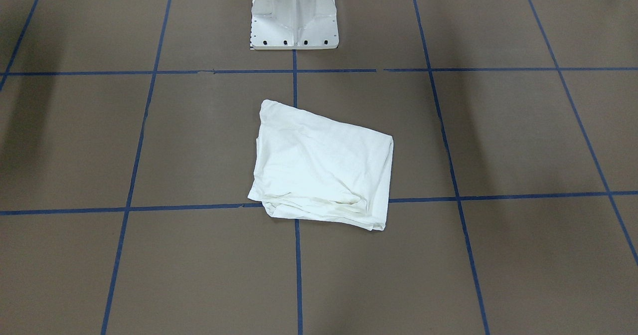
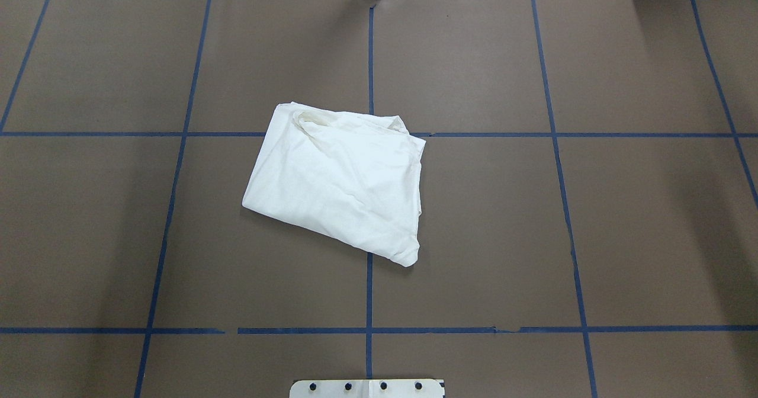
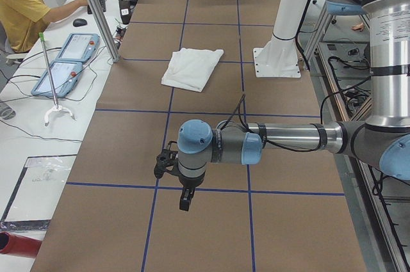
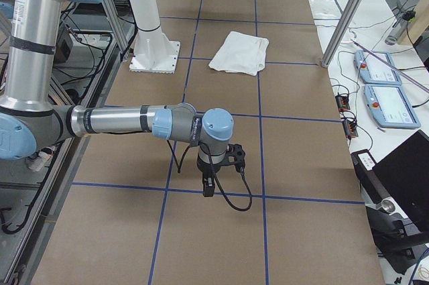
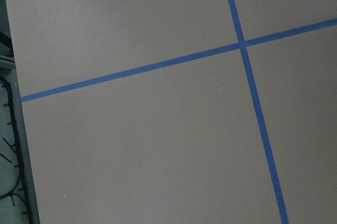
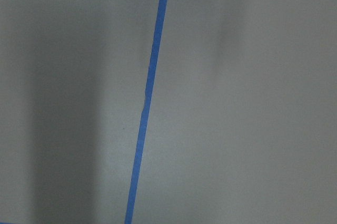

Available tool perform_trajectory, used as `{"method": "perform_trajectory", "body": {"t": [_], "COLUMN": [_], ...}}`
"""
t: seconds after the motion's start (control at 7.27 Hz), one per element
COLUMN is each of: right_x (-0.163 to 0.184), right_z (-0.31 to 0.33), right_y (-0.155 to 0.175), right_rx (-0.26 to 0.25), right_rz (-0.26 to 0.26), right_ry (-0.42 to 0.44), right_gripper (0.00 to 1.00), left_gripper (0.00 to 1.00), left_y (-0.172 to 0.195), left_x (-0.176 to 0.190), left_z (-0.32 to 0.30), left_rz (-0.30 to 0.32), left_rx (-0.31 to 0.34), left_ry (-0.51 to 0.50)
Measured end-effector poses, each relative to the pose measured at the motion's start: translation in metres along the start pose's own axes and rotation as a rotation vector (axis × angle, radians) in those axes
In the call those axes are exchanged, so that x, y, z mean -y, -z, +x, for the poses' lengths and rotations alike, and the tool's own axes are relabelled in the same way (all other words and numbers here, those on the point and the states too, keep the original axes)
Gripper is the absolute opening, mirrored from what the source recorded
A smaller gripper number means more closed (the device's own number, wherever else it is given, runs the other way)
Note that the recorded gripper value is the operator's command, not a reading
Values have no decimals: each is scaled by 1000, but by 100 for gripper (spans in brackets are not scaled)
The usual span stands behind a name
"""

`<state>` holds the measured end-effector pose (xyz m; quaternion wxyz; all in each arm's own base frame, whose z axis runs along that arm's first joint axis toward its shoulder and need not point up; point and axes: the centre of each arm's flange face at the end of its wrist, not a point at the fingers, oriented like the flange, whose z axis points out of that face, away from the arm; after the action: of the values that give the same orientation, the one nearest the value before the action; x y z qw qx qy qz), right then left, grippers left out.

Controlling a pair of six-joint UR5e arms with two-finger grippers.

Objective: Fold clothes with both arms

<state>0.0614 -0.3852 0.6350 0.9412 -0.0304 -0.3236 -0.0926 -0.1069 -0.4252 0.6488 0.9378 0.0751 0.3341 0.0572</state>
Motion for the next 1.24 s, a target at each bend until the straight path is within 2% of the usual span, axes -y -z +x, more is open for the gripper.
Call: {"method": "perform_trajectory", "body": {"t": [0.41, 1.24], "right_x": [1, 4], "right_z": [-1, -3], "right_y": [2, 4], "right_rx": [-1, -4], "right_rz": [4, 26], "right_ry": [3, 19], "right_gripper": [100, 100], "left_gripper": [100, 100], "left_y": [4, 8], "left_x": [7, 6], "left_z": [10, 9], "left_rz": [15, 23], "left_rx": [-31, 11], "left_ry": [48, 43]}}
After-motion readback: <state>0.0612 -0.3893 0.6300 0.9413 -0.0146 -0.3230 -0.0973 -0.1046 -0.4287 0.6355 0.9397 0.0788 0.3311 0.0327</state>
